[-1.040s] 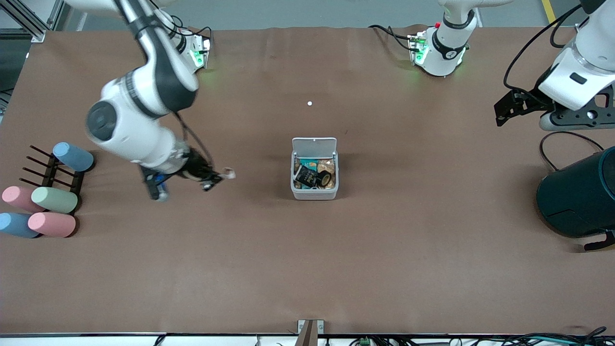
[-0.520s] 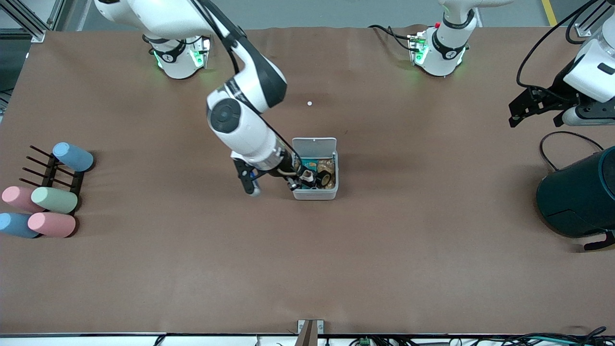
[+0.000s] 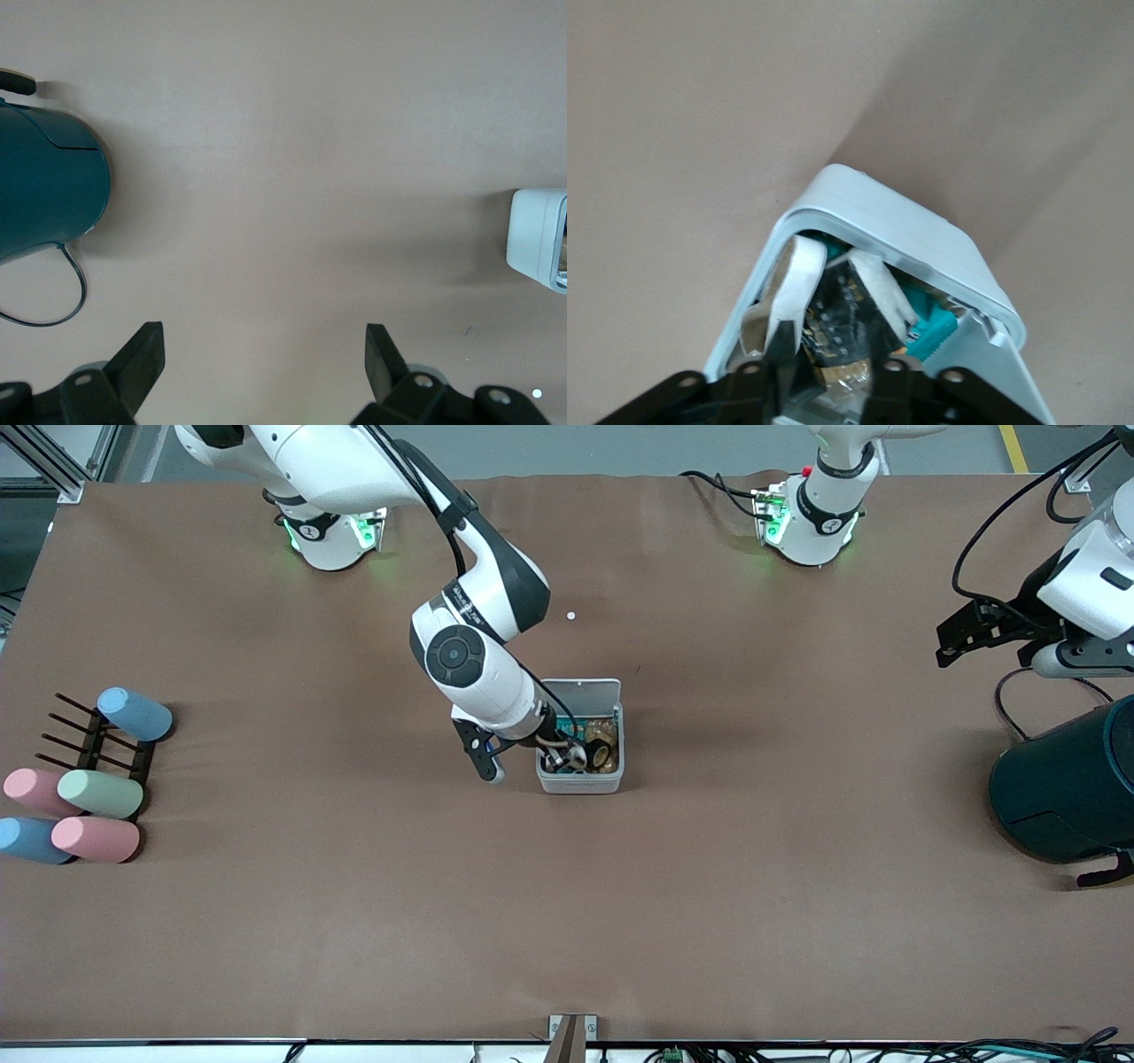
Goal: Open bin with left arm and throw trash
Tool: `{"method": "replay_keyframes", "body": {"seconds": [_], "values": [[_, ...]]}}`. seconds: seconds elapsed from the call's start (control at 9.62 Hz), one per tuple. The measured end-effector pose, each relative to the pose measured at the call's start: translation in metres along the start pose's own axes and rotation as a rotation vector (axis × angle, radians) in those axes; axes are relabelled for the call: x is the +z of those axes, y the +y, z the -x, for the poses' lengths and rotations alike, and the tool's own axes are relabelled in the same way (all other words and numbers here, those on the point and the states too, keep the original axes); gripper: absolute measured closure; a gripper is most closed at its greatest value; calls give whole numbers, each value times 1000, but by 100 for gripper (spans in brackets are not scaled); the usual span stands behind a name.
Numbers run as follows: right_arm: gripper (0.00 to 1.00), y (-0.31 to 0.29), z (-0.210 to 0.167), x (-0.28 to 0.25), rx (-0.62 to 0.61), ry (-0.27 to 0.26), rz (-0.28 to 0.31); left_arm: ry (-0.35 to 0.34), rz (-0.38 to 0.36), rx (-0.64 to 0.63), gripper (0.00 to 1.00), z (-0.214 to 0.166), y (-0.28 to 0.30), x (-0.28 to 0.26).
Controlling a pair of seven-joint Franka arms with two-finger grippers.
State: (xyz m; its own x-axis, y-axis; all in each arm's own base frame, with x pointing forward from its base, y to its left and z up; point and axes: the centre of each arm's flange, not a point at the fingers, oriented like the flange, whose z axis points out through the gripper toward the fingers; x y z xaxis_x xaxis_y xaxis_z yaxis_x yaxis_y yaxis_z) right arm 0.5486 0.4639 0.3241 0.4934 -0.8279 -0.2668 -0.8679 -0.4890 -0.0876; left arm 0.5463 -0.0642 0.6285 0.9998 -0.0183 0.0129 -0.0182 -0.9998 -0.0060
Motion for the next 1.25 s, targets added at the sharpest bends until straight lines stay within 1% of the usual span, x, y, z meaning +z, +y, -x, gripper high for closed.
{"method": "replay_keyframes", "body": {"seconds": [0.31,0.42,0.52,0.62,0.73,0.83,1.04,1.14,1.25], "values": [[7,4,19,4,-26,-2,10,1,0,-3,0,0,-2,-2],[1,2,14,0,-20,2,11,1,0,-6,0,0,-3,-1],[0,-4,-2,-15,1,9,8,0,0,-19,0,-2,-10,0],[0,-12,-34,-46,28,19,-2,-6,1,-44,0,-5,-24,4],[0,-12,-79,-89,22,21,7,-10,1,-64,0,-9,-37,8],[0,-1,-130,-135,-15,14,38,-10,2,-76,0,-11,-43,11],[0,42,-233,-217,-113,-5,91,-2,3,-83,0,-14,-47,13],[0,71,-276,-252,-189,-8,121,4,4,-83,0,-15,-47,13],[0,101,-307,-282,-288,-13,173,12,4,-82,0,-16,-47,12]]}}
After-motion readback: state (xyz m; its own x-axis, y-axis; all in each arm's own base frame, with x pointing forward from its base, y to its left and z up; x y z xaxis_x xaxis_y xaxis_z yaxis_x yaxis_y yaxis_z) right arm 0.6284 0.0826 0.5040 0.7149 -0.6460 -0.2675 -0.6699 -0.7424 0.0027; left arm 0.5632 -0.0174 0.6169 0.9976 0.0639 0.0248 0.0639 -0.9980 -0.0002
